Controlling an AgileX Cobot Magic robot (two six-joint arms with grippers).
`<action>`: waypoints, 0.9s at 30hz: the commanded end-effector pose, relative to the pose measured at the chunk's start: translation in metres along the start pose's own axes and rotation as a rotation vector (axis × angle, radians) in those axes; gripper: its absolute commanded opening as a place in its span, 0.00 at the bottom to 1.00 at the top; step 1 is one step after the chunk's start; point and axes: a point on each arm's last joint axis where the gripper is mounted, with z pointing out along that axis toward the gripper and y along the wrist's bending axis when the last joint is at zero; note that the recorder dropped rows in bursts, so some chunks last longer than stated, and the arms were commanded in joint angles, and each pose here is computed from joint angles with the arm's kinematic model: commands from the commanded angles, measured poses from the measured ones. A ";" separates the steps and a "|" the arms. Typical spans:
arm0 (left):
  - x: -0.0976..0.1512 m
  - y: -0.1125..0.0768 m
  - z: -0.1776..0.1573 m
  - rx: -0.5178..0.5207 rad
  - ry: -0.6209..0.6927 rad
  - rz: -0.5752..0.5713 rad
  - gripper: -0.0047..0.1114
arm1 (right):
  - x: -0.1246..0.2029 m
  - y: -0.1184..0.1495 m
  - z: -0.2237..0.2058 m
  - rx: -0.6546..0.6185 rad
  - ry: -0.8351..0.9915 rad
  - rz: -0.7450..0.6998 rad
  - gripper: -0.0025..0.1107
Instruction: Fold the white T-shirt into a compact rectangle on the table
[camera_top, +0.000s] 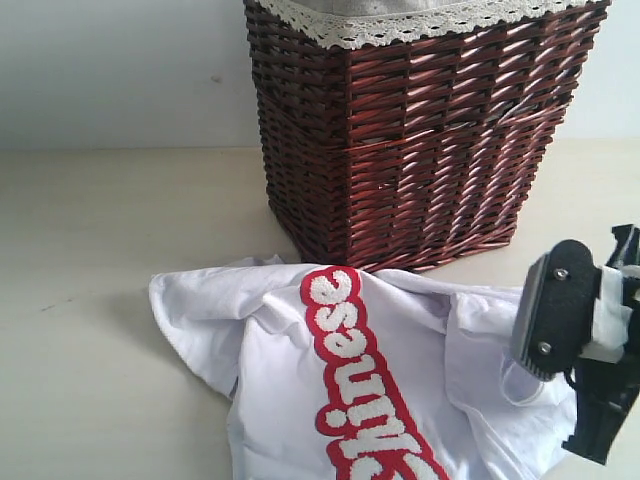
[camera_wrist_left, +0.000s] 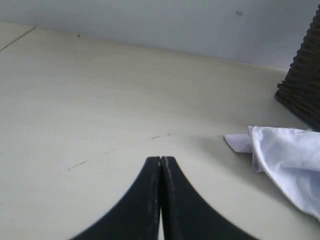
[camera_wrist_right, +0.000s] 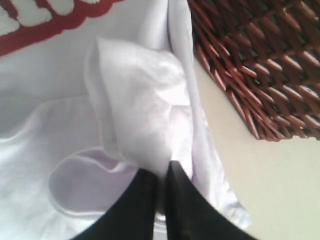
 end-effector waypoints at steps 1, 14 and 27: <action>-0.001 -0.001 0.000 0.007 -0.007 -0.006 0.04 | 0.006 0.007 -0.026 0.074 -0.064 0.002 0.02; -0.001 -0.001 0.000 0.007 -0.007 -0.006 0.04 | -0.013 0.027 -0.124 0.205 -0.638 0.178 0.02; -0.001 -0.001 0.000 0.007 -0.007 -0.006 0.04 | 0.000 0.020 -0.137 0.362 -0.657 0.354 0.05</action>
